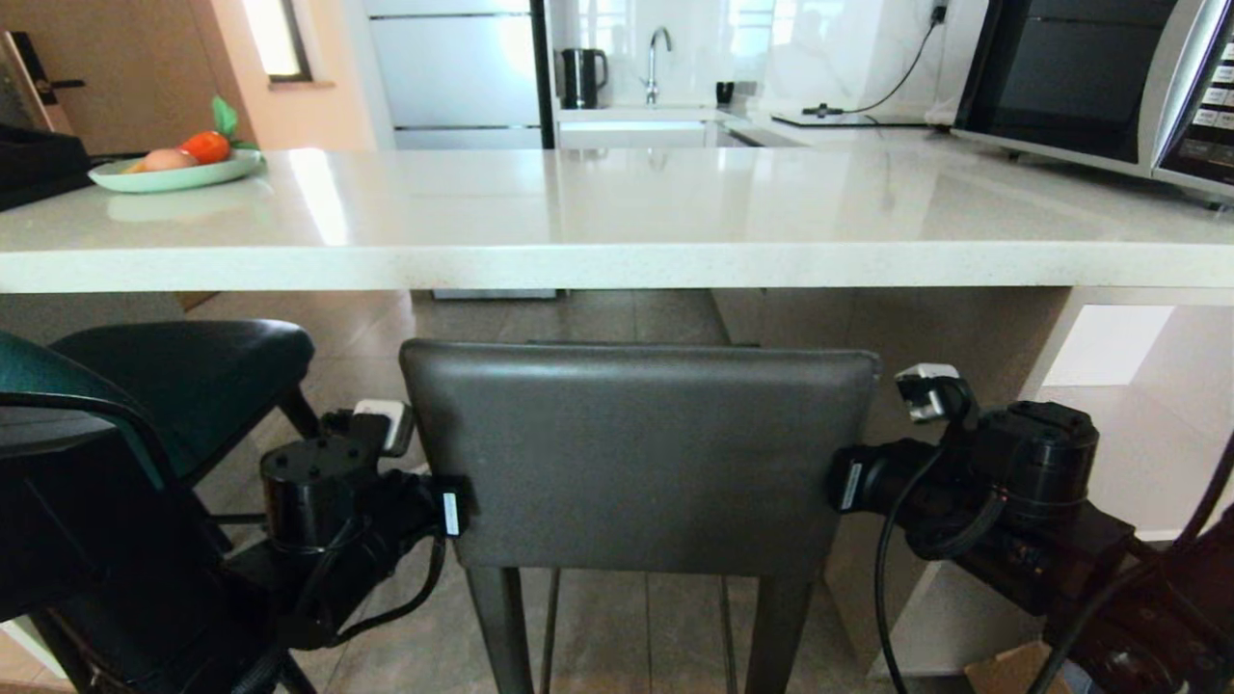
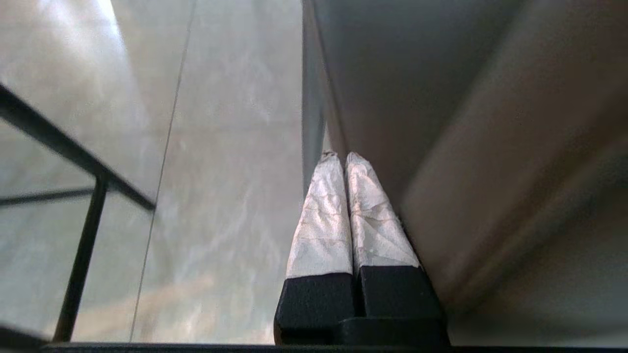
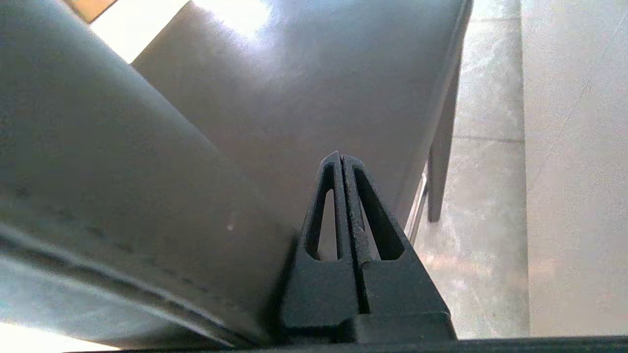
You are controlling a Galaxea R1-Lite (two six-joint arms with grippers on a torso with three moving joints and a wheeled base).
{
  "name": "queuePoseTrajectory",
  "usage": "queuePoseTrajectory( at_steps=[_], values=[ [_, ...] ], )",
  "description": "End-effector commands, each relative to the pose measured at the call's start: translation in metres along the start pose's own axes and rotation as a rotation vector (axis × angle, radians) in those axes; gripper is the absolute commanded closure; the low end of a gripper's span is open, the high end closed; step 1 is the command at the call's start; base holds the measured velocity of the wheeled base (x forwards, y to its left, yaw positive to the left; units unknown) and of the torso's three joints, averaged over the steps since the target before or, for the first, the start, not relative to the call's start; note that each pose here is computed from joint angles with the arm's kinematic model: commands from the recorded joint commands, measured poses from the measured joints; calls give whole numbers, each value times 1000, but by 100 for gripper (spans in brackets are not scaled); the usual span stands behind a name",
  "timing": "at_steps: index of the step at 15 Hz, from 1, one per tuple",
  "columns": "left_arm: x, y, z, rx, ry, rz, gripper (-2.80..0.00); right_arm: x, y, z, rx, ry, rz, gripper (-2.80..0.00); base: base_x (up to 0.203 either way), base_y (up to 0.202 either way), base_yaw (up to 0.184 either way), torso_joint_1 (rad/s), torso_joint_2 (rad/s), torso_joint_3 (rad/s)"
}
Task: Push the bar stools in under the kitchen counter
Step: Push the gray chair back under the dining table
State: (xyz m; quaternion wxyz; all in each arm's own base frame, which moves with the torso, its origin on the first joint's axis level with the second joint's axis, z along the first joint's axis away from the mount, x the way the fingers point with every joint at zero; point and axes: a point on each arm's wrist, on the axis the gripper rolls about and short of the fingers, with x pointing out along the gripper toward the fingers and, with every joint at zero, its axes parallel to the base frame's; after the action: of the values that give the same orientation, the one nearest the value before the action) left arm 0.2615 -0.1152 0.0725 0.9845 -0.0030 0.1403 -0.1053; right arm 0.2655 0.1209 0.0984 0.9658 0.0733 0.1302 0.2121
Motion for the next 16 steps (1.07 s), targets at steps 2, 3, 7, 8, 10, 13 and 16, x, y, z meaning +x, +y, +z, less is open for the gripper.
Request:
queuePoseTrajectory(
  at_steps=[2, 3, 7, 8, 10, 13, 16],
  values=[
    [-23, -1, 6, -5, -29, -15, 0, -19, 3, 5, -2, -19, 7, 0, 0, 0, 0, 0, 0, 0],
    [-29, -1, 4, -1, -21, -19, 0, -26, 4, 5, -3, -20, 9, 0, 0, 0, 0, 0, 0, 0],
    [-57, 0, 4, 4, -22, -41, 0, -54, 5, 5, -4, -27, 13, 0, 0, 0, 0, 0, 0, 0],
    [-62, 0, 4, 3, -28, -45, 0, -59, 5, 5, -3, -29, 12, 0, 0, 0, 0, 0, 0, 0],
    [-65, 1, 5, 2, -34, -41, 0, -66, 7, 7, -6, -40, 20, 0, 0, 0, 0, 0, 0, 0],
    [-71, 4, 6, 1, -37, -38, 0, -72, 10, 6, -9, -42, 34, 0, 0, 0, 0, 0, 0, 0],
    [-67, 4, 3, 3, -23, -31, 0, -72, 10, 5, -9, -38, 34, 0, 0, 0, 0, 0, 0, 0]
  ],
)
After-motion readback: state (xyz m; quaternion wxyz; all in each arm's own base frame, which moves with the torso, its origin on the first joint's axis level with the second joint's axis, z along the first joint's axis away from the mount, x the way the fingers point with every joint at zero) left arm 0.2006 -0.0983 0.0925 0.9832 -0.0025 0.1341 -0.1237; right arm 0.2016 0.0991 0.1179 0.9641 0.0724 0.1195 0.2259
